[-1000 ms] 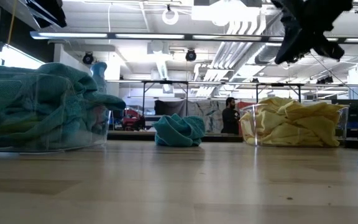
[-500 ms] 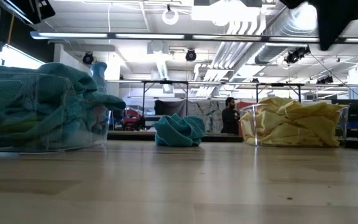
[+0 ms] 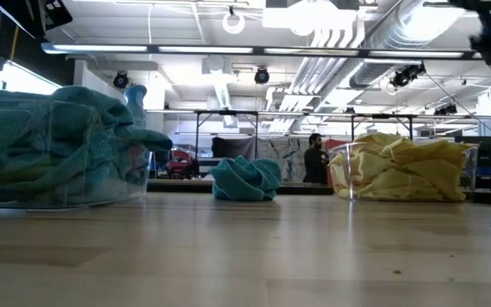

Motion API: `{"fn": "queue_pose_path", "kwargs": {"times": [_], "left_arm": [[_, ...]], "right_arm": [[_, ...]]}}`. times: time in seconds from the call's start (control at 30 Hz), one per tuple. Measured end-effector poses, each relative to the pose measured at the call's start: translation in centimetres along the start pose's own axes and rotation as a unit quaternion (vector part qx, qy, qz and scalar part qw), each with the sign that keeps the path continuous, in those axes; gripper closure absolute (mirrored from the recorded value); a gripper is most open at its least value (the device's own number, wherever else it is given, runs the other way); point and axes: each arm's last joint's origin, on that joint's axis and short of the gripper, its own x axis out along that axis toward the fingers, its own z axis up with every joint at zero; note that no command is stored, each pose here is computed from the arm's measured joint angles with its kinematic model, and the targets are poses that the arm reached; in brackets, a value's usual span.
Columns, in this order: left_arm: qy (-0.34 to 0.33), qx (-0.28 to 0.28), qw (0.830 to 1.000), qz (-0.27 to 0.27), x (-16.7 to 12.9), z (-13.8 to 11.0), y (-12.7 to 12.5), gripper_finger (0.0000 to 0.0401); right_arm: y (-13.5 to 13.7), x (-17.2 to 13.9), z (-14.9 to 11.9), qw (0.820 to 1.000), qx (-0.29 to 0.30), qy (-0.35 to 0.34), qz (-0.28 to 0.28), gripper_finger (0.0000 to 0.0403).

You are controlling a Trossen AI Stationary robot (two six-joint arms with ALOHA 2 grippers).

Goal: Sort microfiber towel by color & place in baskets
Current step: Put the blue microfiber cloth into the left transparent bin

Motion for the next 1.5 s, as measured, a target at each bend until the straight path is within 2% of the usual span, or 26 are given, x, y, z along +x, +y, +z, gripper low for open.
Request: {"fn": "queue_pose_path", "kwargs": {"times": [0.2,0.3,0.4,0.57,0.6,0.73,0.83,0.9,1.03,1.17,1.33,1.5], "left_arm": [[-0.002,-0.001,1.000,0.003,0.0,0.0,0.0,0.0337],[-0.003,-0.002,1.000,0.003,0.0,0.0,0.0,0.0337],[-0.012,-0.005,1.000,-0.005,0.0,0.2,-0.1,0.0337],[-0.064,-0.013,0.997,-0.031,-0.1,1.2,-0.7,0.0337],[-0.083,-0.008,0.996,-0.028,-0.1,1.4,-0.9,0.0337],[-0.170,-0.015,0.985,0.019,0.0,2.6,-1.2,0.0337],[-0.233,-0.045,0.968,0.082,0.4,3.7,-1.1,0.0336],[-0.246,-0.062,0.962,0.102,0.9,4.2,-0.9,0.0333],[-0.232,-0.081,0.964,0.097,2.4,5.2,-0.4,0.0306],[-0.233,-0.098,0.964,0.079,4.1,6.5,-0.4,0.0255],[-0.279,-0.050,0.956,0.077,5.9,8.7,-0.7,0.0191],[-0.366,-0.006,0.928,0.075,6.7,11.1,-1.1,0.0161]], "right_arm": [[-0.5,4.3,-0.7,0.998,0.000,0.041,0.055,0.0249],[-1.1,5.8,-0.5,0.997,0.018,0.043,0.056,0.0250],[-1.4,6.1,-0.3,0.998,0.019,0.032,0.059,0.0276],[-0.1,5.1,0.5,0.991,-0.058,-0.060,0.108,0.0382],[0.3,4.8,0.7,0.986,-0.077,-0.082,0.119,0.0391],[1.4,3.3,1.8,0.971,-0.117,-0.151,0.144,0.0383],[2.0,1.6,3.1,0.954,-0.145,-0.206,0.164,0.0397],[2.2,0.2,4.0,0.940,-0.165,-0.240,0.176,0.0397],[2.6,-3.0,6.1,0.912,-0.209,-0.290,0.202,0.0398],[3.4,-6.0,8.1,0.868,-0.265,-0.340,0.247,0.0399],[4.7,-8.7,10.3,0.811,-0.332,-0.373,0.303,0.0401],[5.4,-10.2,11.7,0.765,-0.372,-0.403,0.338,0.0402]]}}
